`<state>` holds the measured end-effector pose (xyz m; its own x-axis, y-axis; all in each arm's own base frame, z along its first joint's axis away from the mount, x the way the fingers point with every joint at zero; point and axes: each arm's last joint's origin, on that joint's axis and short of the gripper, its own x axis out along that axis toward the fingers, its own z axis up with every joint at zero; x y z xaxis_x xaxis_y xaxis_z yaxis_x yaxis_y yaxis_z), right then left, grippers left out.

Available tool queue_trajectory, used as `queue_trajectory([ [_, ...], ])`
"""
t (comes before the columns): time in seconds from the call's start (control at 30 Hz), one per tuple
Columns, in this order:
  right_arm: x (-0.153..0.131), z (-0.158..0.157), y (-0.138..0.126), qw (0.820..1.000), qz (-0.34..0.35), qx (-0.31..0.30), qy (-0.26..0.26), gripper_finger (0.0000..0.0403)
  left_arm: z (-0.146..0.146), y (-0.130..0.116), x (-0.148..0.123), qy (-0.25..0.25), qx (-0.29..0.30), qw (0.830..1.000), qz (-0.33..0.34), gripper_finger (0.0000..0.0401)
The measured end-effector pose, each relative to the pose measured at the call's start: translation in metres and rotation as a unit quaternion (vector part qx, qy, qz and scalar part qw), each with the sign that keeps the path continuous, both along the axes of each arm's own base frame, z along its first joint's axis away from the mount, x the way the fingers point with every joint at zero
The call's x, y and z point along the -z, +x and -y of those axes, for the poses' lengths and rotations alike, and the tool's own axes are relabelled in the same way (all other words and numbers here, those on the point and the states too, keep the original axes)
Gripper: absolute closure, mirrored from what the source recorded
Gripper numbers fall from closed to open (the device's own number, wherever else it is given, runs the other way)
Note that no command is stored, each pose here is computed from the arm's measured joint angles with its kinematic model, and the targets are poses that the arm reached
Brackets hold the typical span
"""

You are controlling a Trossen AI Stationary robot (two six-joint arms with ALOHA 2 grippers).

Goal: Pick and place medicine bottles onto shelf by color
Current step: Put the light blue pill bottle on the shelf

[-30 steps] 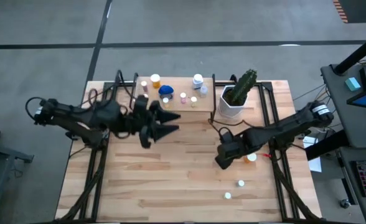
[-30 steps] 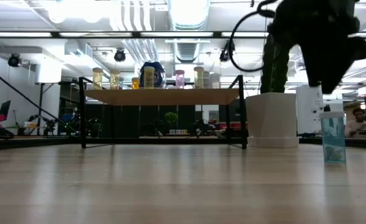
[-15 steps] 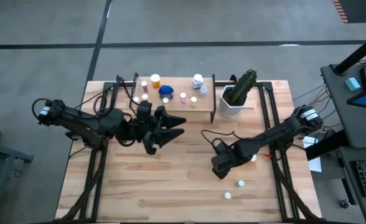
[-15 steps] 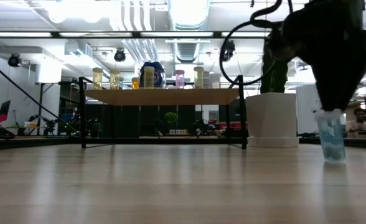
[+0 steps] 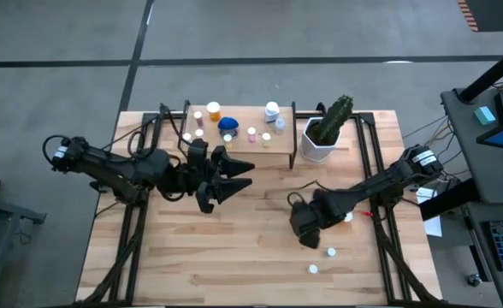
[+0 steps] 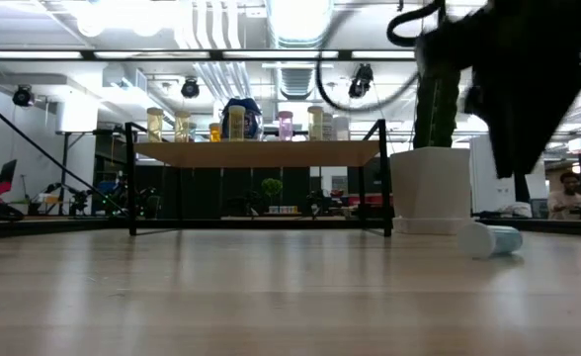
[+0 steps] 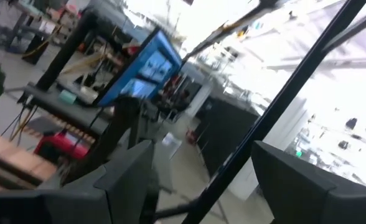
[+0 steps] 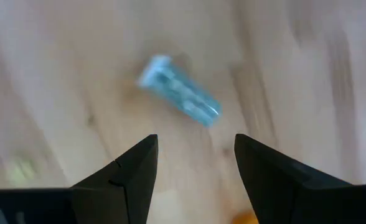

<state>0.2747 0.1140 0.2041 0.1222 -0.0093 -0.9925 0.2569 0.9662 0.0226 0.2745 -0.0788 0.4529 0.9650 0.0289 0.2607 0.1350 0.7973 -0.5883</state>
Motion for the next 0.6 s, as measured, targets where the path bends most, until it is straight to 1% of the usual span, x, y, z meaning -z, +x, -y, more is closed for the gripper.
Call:
queue_trajectory([
  [0.03, 0.001, -0.005, 0.0, 0.997, 0.009, -0.072, -0.007, 0.02, 0.0, 0.001, 0.003, 0.0, 0.003, 1.0, -0.008, 0.0143],
  [0.07, 0.003, -0.009, 0.0, 0.99, 0.02, -0.138, -0.012, 0.02, 0.001, 0.002, 0.006, 0.002, 0.005, 1.0, -0.016, 0.0143],
  [0.13, 0.01, -0.017, 0.001, 0.969, 0.048, -0.239, -0.026, 0.02, 0.003, 0.002, 0.011, 0.005, 0.01, 1.0, -0.024, 0.0143],
  [0.2, 0.021, -0.021, 0.002, 0.951, 0.069, -0.301, -0.038, 0.02, 0.007, 0.002, 0.013, 0.005, 0.016, 1.0, -0.025, 0.0143],
  [0.23, 0.028, -0.021, 0.003, 0.944, 0.07, -0.32, -0.044, 0.02, 0.008, 0.001, 0.014, 0.004, 0.019, 0.999, -0.026, 0.0143],
  [0.3, 0.04, -0.019, 0.003, 0.938, 0.064, -0.336, -0.054, 0.02, 0.012, 0.0, 0.014, -0.005, 0.029, 0.999, -0.028, 0.0143],
  [0.43, 0.061, -0.012, 0.003, 0.946, 0.033, -0.318, -0.059, 0.02, 0.022, -0.003, 0.014, -0.005, 0.047, 0.999, -0.025, 0.0143],
  [0.53, 0.069, -0.01, 0.004, 0.95, 0.02, -0.307, -0.056, 0.02, 0.025, -0.004, 0.014, -0.004, 0.054, 0.998, -0.026, 0.0143],
  [0.6, 0.073, -0.01, 0.005, 0.949, 0.015, -0.309, -0.057, 0.0204, 0.026, -0.004, 0.014, -0.004, 0.054, 0.998, -0.027, 0.0143],
])
